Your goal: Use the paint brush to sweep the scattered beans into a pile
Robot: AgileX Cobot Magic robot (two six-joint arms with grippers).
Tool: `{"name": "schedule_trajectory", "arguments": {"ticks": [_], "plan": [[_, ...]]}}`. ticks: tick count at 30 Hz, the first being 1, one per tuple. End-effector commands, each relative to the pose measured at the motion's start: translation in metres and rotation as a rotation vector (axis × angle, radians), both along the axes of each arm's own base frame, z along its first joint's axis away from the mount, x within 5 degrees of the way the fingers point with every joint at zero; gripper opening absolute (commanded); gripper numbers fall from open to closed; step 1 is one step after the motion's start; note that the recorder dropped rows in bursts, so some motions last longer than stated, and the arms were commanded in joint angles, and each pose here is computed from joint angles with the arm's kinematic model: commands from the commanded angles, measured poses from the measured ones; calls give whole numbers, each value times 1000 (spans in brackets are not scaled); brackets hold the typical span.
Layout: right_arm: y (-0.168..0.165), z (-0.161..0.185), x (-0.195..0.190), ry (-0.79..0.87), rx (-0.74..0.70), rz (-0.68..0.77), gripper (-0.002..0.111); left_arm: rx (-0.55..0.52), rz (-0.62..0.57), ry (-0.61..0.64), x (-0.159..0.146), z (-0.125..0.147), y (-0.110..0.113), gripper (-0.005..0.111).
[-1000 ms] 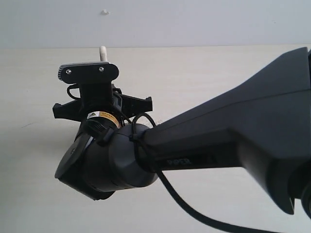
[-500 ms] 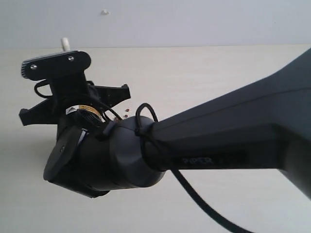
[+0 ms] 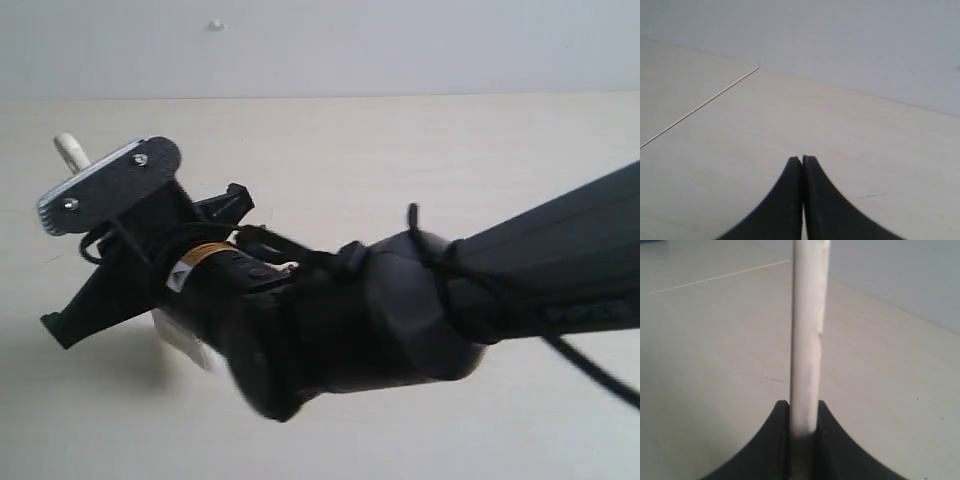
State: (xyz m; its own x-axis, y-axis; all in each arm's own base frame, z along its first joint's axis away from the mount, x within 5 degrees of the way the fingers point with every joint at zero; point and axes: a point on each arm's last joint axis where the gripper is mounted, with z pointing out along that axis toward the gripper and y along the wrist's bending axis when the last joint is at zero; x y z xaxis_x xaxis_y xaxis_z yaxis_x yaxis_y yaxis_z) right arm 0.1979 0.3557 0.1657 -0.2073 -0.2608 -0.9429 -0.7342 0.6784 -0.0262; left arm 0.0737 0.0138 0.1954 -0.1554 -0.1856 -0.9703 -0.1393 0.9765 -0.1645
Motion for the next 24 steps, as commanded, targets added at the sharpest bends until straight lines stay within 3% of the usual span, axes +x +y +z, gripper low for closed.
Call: {"name": "schedule_trajectory", "arguments": {"ticks": [1, 6, 14, 24], "plan": [[-27, 8, 5, 79, 131, 200, 0, 3, 0, -3, 0, -1, 0, 0], [-52, 8, 24, 248, 335, 302, 0, 3, 0, -3, 0, -1, 0, 0], [-77, -21, 58, 393, 376, 146, 0, 3, 0, -3, 0, -1, 0, 0], [-95, -39, 78, 415, 365, 38, 0, 3, 0, -3, 0, -1, 0, 0]]}}
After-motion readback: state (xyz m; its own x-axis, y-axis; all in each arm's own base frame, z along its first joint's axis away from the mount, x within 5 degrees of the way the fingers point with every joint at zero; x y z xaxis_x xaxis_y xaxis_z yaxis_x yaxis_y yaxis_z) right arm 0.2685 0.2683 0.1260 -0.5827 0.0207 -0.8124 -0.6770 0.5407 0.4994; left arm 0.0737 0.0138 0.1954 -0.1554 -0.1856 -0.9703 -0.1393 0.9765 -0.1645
